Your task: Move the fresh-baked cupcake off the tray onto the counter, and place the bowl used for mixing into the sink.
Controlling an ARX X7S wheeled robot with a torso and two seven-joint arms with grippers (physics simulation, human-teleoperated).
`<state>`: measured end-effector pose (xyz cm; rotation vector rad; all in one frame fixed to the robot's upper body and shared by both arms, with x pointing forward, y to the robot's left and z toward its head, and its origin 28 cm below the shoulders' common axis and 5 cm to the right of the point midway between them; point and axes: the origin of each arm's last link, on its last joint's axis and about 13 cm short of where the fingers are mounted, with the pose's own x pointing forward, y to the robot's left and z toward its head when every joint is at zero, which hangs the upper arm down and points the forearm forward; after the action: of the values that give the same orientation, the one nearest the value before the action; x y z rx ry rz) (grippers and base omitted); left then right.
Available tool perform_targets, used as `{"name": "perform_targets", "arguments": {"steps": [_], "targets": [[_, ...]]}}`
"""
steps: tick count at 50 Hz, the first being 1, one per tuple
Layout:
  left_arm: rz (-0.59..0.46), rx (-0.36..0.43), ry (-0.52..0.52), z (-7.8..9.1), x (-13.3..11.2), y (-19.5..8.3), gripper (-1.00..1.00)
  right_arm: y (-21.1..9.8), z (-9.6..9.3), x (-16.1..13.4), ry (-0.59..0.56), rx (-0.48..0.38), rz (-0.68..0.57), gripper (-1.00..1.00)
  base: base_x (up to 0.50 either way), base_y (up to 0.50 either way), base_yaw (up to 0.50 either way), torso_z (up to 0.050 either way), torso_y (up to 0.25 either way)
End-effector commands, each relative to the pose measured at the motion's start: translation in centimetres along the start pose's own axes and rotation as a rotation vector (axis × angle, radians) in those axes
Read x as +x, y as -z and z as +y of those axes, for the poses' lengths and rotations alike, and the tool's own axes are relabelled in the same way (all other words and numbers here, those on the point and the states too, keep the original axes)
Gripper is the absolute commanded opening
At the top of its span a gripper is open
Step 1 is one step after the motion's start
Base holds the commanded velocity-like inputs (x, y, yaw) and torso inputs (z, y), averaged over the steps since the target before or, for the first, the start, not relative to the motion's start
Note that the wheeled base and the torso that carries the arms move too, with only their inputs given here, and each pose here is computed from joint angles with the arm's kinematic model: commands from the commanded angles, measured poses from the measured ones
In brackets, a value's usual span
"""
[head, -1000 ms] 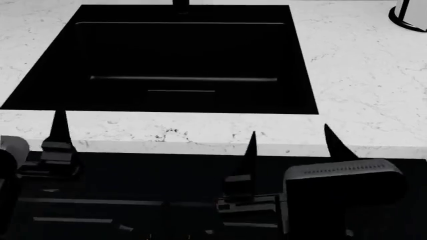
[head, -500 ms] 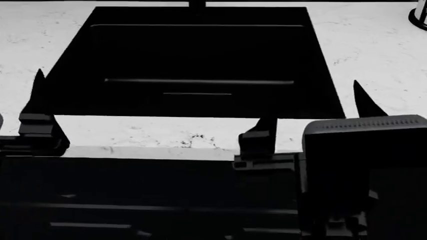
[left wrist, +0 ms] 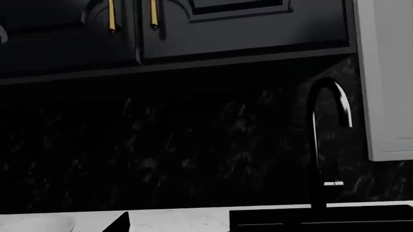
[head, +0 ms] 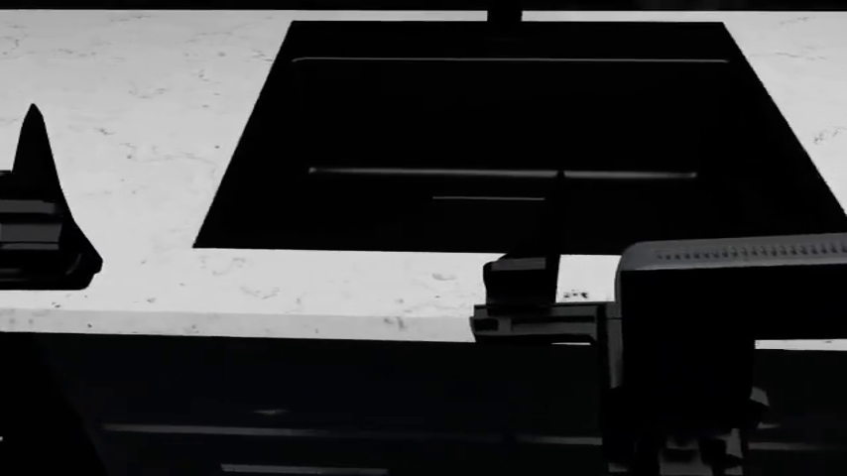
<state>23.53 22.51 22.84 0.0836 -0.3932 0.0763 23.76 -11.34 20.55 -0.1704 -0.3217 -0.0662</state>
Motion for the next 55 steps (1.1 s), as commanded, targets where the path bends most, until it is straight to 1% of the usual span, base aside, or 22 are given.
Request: {"name": "perform_targets", "arguments": {"steps": [1,11,12,15,16,23,40,41,42,44,46,47,55], "targets": [[-0.013,0.013,-0.013,0.4,-0.1,-0.6,1.0,-0.2,0.0,-0.3,-0.004,0.002,-0.006,1.0,0.0,0.5,0.0,0.0,0.0],[-0.012,0.019,-0.006,0.3,-0.1,-0.7,1.0,-0.2,0.0,-0.2,-0.011,-0.002,0.0,1.0,0.0,0.5,0.0,0.0,0.0],[-0.016,0.029,0.0,0.2,0.1,-0.8,1.0,0.0,-0.1,-0.2,-0.007,0.01,-0.002,1.0,0.0,0.5,0.0,0.0,0.0],[-0.017,0.043,-0.005,0.2,0.2,-0.6,1.0,0.0,-0.1,-0.2,-0.005,0.007,0.004,1.0,0.0,0.5,0.0,0.0,0.0],[-0.04,0.05,-0.009,0.5,0.4,-1.8,1.0,-0.2,-0.2,-0.4,-0.004,0.003,-0.005,1.0,0.0,0.5,0.0,0.0,0.0],[-0.044,0.054,-0.005,0.5,0.3,-2.0,1.0,-0.2,-0.2,-0.6,-0.003,-0.003,-0.007,1.0,0.0,0.5,0.0,0.0,0.0],[-0.029,0.054,-0.002,0.4,0.5,-1.6,1.0,0.2,-0.2,-0.4,-0.006,0.006,-0.014,1.0,0.0,0.5,0.0,0.0,0.0],[-0.032,0.055,-0.003,0.4,0.5,-1.6,1.0,0.2,-0.2,-0.4,-0.007,0.007,-0.012,1.0,0.01,0.5,0.0,0.0,0.0],[-0.03,0.053,-0.005,0.4,0.5,-1.5,1.0,0.2,-0.2,-0.4,-0.022,0.053,-0.009,1.0,0.0,0.5,0.0,0.0,0.0],[-0.031,0.052,-0.015,0.6,0.6,-1.7,1.0,0.0,-0.1,-0.2,-0.015,0.005,-0.018,1.0,0.01,0.5,0.0,0.0,0.0],[-0.033,0.059,-0.014,0.6,0.5,-1.6,1.0,-0.2,-0.2,-0.3,-0.029,0.05,-0.018,1.0,0.02,0.5,0.0,0.0,0.0],[-0.035,0.062,-0.013,0.6,0.5,-1.7,1.0,-0.1,-0.2,-0.3,-0.025,0.035,-0.018,1.0,0.04,0.5,0.0,0.0,0.0],[-0.043,0.069,-0.003,0.4,0.4,-1.9,1.0,-0.1,-0.3,-0.6,-0.033,0.031,-0.023,1.0,0.18,0.5,0.0,0.0,0.0]]}}
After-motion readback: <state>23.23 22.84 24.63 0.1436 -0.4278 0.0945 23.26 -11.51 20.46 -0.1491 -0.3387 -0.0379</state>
